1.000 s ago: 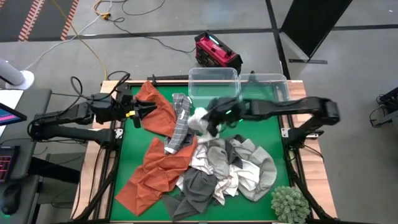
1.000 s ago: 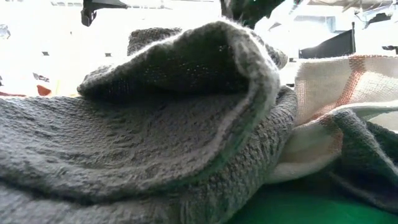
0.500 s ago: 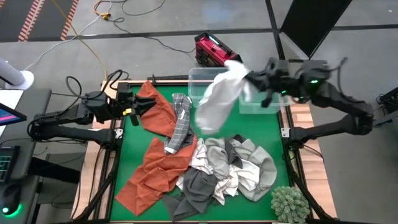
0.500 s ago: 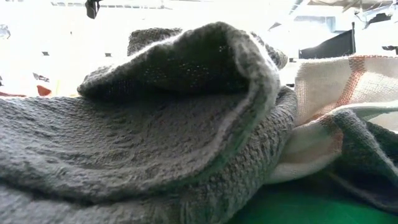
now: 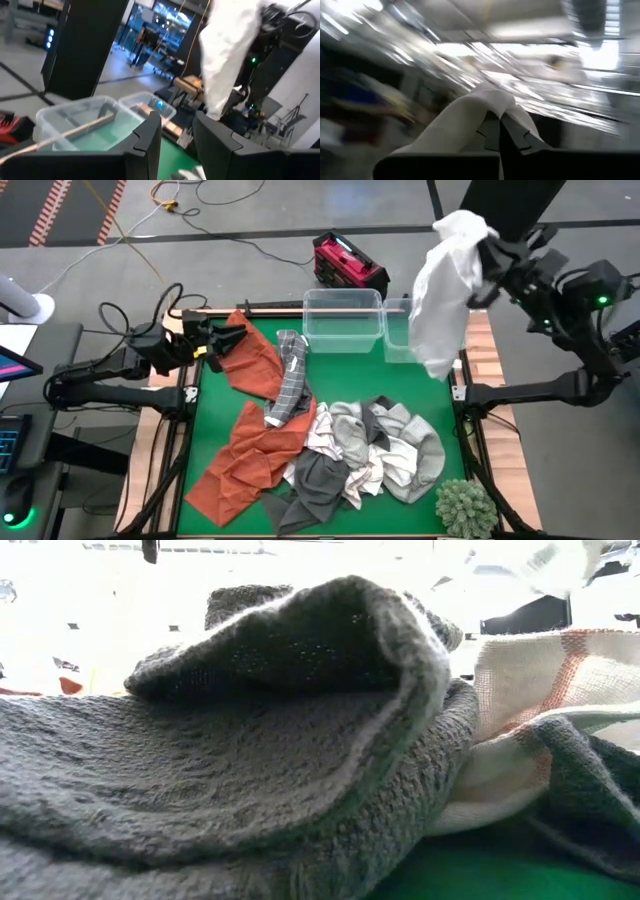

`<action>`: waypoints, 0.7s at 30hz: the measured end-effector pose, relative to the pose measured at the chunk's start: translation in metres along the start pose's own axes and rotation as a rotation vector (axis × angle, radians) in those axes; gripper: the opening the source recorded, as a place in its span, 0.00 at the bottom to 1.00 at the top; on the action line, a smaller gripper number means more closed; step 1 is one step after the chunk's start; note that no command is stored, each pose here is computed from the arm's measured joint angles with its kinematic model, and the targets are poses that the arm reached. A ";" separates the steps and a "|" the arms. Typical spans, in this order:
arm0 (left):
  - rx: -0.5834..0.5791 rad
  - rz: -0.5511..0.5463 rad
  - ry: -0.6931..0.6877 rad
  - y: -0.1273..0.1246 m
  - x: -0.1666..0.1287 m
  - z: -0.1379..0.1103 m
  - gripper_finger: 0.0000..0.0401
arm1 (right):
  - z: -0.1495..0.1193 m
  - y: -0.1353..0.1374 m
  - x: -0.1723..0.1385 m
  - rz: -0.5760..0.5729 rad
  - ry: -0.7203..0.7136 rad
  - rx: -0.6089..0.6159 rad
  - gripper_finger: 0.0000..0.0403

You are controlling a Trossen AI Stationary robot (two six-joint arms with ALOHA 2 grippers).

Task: Sort towels by color in basket
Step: Put the white towel into the right transparent bin

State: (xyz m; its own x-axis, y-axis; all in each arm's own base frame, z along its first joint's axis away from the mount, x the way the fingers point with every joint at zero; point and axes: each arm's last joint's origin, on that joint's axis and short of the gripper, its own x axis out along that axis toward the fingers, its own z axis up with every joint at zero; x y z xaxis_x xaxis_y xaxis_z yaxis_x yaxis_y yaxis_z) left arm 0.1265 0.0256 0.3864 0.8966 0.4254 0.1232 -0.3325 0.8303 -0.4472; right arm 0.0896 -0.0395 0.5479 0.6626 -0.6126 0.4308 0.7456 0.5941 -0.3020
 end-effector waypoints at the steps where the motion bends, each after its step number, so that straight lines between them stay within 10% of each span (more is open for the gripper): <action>1: 0.003 0.000 -0.010 0.000 0.000 0.001 0.27 | -0.002 -0.001 0.001 -0.046 0.037 -0.050 0.04; 12: 0.105 0.033 -0.113 -0.003 0.003 0.008 0.27 | -0.041 -0.006 0.032 -0.245 0.358 -0.384 0.04; 21: 0.081 0.031 -0.113 -0.002 0.003 0.008 0.27 | -0.075 0.008 0.012 -0.091 0.692 -0.225 0.05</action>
State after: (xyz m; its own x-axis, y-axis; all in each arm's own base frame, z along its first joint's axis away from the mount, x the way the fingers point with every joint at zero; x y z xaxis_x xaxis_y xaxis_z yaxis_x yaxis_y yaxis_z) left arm 0.1271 0.0276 0.3952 0.8485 0.4854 0.2110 -0.3862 0.8404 -0.3803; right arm 0.1089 -0.0809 0.4864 0.4354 -0.8876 -0.1506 0.7467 0.4495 -0.4903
